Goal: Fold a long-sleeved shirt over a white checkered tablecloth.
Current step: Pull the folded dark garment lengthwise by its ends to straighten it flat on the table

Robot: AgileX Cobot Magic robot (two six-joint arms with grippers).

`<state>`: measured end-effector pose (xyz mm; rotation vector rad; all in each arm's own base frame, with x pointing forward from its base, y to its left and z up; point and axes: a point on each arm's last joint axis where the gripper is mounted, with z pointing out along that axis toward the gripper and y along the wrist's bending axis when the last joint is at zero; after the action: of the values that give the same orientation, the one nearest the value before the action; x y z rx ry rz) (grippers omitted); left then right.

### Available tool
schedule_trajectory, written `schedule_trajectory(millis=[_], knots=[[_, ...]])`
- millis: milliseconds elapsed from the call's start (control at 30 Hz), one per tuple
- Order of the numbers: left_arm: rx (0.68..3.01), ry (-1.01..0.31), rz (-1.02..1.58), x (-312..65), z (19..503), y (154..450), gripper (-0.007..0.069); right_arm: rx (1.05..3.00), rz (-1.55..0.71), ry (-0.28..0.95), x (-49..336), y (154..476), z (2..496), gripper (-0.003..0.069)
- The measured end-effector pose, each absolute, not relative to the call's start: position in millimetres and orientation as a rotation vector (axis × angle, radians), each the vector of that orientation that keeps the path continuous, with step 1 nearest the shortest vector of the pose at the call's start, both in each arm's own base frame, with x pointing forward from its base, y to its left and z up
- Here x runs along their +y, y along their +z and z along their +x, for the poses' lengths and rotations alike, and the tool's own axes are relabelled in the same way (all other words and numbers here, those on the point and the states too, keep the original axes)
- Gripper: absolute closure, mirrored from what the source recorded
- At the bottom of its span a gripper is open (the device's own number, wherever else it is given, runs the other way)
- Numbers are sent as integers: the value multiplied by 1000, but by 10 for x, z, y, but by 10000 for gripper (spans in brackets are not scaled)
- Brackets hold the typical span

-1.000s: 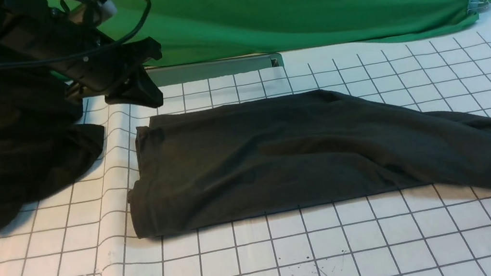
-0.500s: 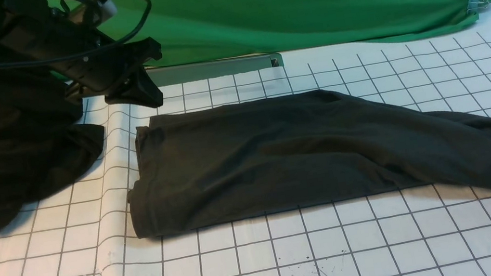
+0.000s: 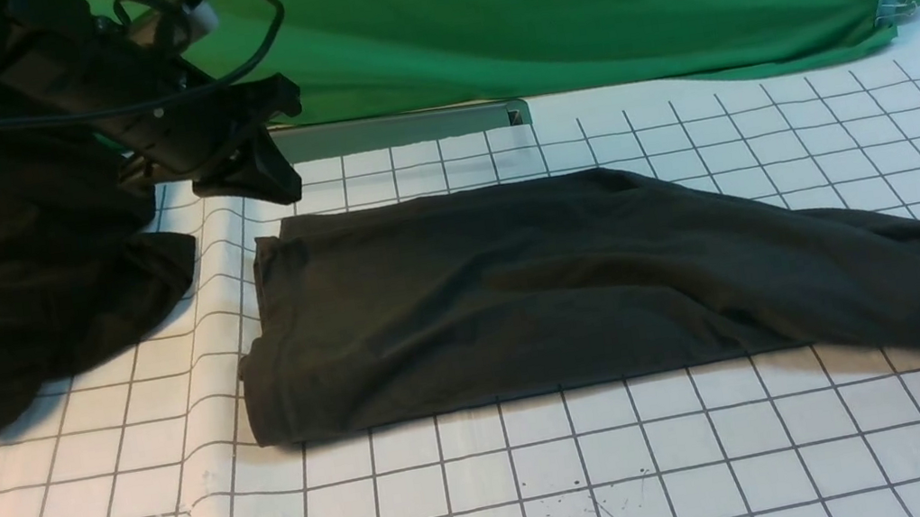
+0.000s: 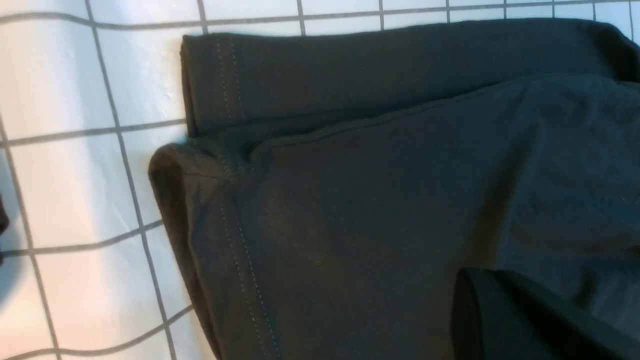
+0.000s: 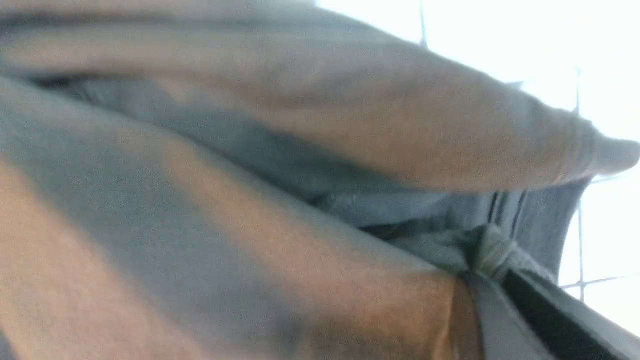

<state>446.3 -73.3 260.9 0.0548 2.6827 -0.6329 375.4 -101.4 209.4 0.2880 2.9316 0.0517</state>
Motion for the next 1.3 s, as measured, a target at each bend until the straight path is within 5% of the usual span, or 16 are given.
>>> schedule_trajectory(millis=[600, 733, 867, 1000, 1133, 1300], knots=[[2678, -629, 59, -732, 4467, 2610, 622, 2683, 170, -183, -1193, 2191, 4039, 613], [2677, -629, 59, -732, 4468, 2610, 622, 2696, 168, -192, -1212, 2065, 4080, 526], [2675, -628, 59, -731, 4470, 2610, 622, 2710, 220, -219, -1242, 2023, 4085, 298], [2675, -628, 61, -731, 4470, 2610, 622, 2733, 325, -278, -1287, 2240, 4041, 167], [2675, -628, 61, -731, 4470, 2610, 617, 2818, 419, -284, -1279, 2508, 3934, 141], [2675, -628, 61, -731, 4470, 2610, 591, 2909, 460, -135, -1172, 2546, 3854, 136]])
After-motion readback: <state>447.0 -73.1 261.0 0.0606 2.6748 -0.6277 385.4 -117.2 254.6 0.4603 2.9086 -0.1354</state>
